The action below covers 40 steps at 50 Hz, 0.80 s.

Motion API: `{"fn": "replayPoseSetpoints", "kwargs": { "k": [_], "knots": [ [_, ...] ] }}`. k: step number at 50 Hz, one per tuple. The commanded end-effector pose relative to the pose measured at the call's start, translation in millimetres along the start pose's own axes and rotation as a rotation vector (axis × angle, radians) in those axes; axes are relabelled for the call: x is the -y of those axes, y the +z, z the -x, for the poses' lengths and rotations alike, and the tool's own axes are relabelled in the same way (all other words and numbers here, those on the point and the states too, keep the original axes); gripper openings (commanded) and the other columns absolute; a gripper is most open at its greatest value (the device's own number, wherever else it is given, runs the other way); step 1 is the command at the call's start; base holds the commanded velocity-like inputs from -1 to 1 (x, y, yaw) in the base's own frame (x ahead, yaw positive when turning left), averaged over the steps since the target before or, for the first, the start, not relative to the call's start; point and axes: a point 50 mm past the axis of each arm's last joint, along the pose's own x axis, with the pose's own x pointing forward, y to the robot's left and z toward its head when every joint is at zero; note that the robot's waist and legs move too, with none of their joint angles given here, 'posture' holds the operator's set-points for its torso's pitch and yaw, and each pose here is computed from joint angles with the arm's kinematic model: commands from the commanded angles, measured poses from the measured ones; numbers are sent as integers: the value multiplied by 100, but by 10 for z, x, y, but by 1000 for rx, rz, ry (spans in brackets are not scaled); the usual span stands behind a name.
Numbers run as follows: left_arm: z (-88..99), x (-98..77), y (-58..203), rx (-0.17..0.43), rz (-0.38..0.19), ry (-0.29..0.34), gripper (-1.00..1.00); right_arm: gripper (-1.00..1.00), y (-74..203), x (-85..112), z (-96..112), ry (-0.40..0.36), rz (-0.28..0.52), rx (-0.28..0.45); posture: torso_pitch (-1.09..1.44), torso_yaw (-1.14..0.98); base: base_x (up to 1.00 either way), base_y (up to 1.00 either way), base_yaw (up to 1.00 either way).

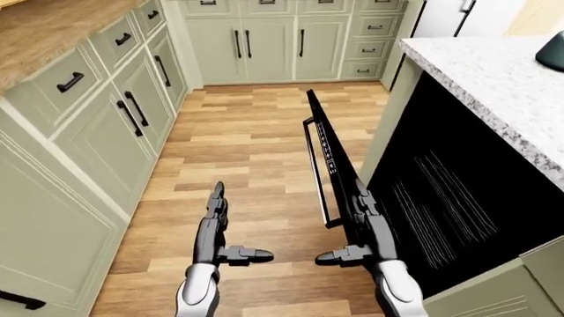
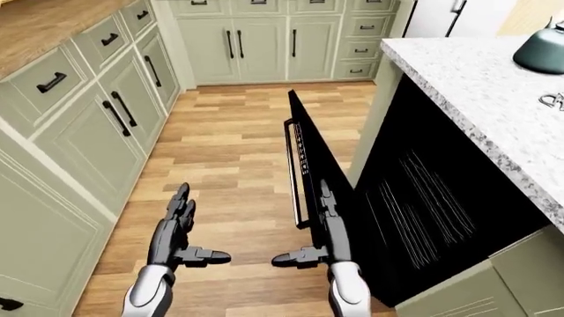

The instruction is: Close the dishwasher door

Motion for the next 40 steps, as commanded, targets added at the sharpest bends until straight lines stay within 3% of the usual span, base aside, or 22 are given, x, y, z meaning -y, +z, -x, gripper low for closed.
{"fn": "replayPoseSetpoints", "kwargs": {
  "k": [1, 10, 15, 20, 29, 36, 40],
  "knots": [
    [-35, 36, 214, 111, -1, -17, 100, 100, 204, 32, -15, -15, 8, 107, 0, 0, 0, 0, 0],
    [-41, -12, 239, 113, 5, -6, 100, 100, 237, 32, -21, -25, 6, 105, 0, 0, 0, 0, 0],
    [-33, -37, 255, 116, 8, 4, 100, 100, 147, -72, -186, -7, -3, 86, 0, 0, 0, 0, 0],
    [-24, -106, 297, 122, 19, 21, 100, 100, 241, -355, -567, 65, 6, 67, 0, 0, 0, 0, 0],
    [-22, -180, 341, 129, 34, 35, 100, 100, 495, -868, -1014, 185, 44, 58, 0, 0, 0, 0, 0],
    [-22, -194, 347, 130, 38, 38, 100, 100, 532, -1307, -1232, 294, 56, 29, 0, 0, 0, 0, 0],
    [-7, -209, 370, 134, 41, 40, 100, 100, 438, -1567, -1174, 377, 49, -35, 0, 0, 0, 0, 0]
  ]
}}
